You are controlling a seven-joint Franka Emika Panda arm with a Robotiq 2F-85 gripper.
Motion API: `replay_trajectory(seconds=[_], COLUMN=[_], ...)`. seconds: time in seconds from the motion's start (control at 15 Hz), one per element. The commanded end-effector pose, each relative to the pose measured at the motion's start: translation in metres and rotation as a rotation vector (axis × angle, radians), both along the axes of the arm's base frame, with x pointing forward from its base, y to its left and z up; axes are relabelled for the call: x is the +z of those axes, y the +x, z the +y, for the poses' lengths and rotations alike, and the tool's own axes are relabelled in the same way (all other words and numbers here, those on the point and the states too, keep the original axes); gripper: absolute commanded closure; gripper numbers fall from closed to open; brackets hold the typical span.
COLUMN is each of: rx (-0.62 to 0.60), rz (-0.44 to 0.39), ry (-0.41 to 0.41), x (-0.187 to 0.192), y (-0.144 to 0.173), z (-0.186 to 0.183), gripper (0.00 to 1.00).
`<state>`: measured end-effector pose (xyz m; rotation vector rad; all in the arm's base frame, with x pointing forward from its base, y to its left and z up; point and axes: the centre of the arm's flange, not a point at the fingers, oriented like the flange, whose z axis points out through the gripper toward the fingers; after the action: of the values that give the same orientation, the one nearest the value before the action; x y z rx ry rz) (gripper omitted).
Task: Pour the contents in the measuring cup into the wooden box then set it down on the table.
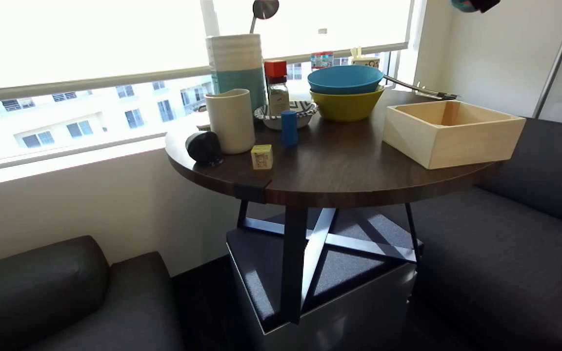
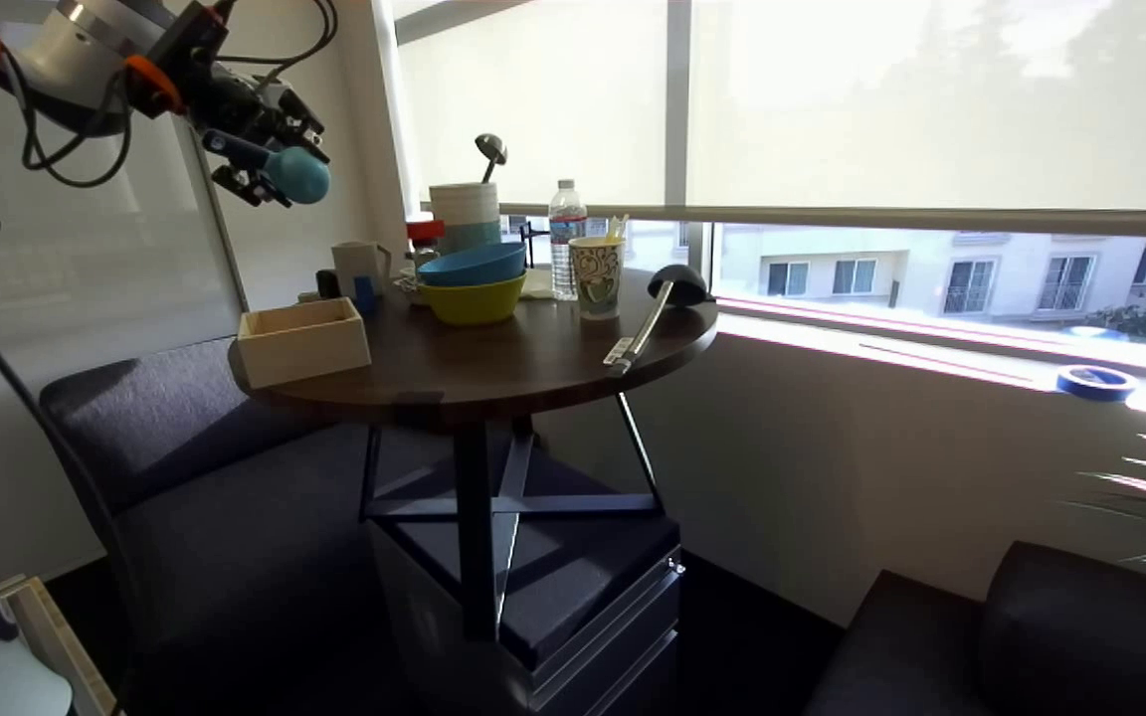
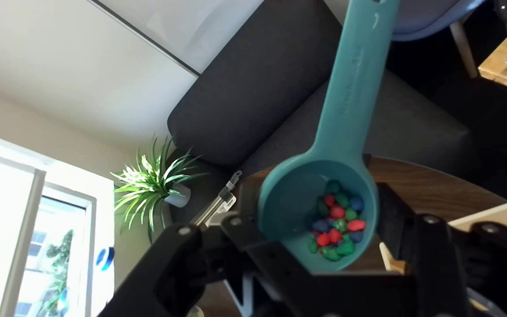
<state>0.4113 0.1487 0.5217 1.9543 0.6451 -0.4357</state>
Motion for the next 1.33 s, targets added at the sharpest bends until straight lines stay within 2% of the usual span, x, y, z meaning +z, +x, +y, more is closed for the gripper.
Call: replay_trajectory(seconds=[0.0,0.2,0.27,0.47,0.53,1.0,1.27], rx=[0.048,0.069,0.042,0.049,0.078,0.190,0.205], rz=[0.024,0.037,0.022,0.028,0.038,0.117,0.167], ry=[0.097,0.143,0.104,0.114,0.095,-0.052,-0.142], x=[0.007,0.002,0.006,0.001,-0.003,-0.027,-0.040], y=[-0.024,-0.029,-0.018,-0.020,-0.019,-0.019,-0.021], z=[-0.015,-0.017,-0.010,-0.012,-0.006,0.015,0.020], gripper=[0.59,0.59,0.34,0.34,0.59,0.59,0.59])
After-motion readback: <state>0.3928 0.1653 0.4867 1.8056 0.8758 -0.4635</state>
